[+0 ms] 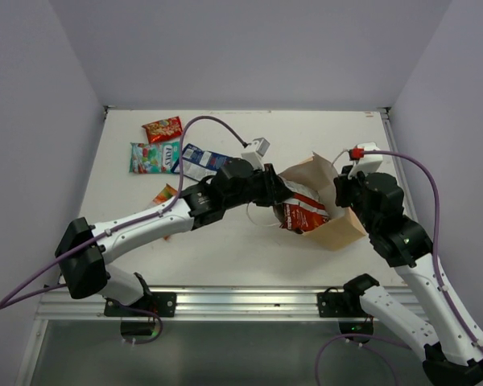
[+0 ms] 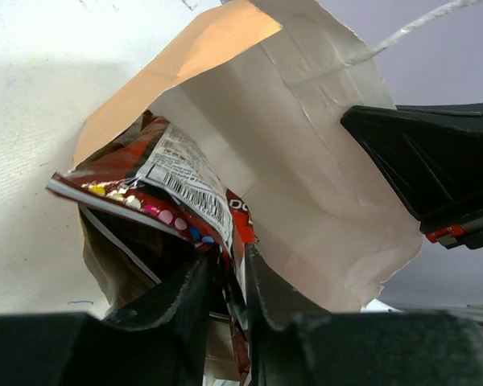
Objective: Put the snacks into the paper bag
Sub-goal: Place the snack in the paper bag.
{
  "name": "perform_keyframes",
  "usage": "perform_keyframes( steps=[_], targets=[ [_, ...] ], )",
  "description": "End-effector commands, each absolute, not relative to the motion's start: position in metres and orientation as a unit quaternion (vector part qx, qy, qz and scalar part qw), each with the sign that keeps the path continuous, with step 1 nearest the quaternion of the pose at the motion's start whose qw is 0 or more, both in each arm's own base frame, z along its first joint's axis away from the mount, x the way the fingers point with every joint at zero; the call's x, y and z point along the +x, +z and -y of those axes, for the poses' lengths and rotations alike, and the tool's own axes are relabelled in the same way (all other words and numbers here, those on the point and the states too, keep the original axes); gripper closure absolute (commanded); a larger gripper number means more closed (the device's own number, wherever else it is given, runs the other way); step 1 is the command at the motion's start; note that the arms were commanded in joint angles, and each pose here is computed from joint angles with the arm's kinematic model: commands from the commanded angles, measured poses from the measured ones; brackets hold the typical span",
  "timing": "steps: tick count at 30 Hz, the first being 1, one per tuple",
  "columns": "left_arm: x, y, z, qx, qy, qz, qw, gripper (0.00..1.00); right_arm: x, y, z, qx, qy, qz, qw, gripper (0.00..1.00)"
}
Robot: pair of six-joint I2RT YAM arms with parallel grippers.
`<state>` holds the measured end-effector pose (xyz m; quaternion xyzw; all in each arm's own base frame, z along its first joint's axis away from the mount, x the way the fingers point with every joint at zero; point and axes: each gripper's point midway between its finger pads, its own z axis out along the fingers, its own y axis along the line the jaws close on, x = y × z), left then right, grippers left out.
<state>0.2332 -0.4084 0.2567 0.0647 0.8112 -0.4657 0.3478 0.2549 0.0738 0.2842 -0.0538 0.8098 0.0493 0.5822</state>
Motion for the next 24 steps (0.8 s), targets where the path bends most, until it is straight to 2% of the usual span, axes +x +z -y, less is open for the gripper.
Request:
perform_keyframes(
  steps=[1, 9, 15, 19, 24],
  targets=[
    [0.237, 0.27, 0.401, 0.04, -0.47, -0.801, 0.37, 0.73, 0.26, 0.306, -0.083, -0.051, 0.078, -0.785, 0.613, 1.0],
    [0.239, 0.301, 0.386, 0.05, -0.461, -0.786, 0.41, 0.4, 0.262, 0.304, -0.086, -0.06, 0.076, -0.79, 0.605, 1.0],
    [0.244, 0.311, 0.362, 0.05, -0.417, -0.794, 0.44, 0.21, 0.263, 0.301, -0.091, -0.069, 0.086, -0.795, 0.597, 1.0],
    [0.25, 0.301, 0.324, 0.033, -0.37, -0.814, 0.447, 0.13, 0.262, 0.302, -0.098, -0.079, 0.098, -0.798, 0.589, 1.0],
    [0.263, 0.278, 0.263, -0.016, -0.334, -0.829, 0.449, 0.11, 0.262, 0.3, -0.102, -0.086, 0.107, -0.799, 0.586, 1.0]
  ],
)
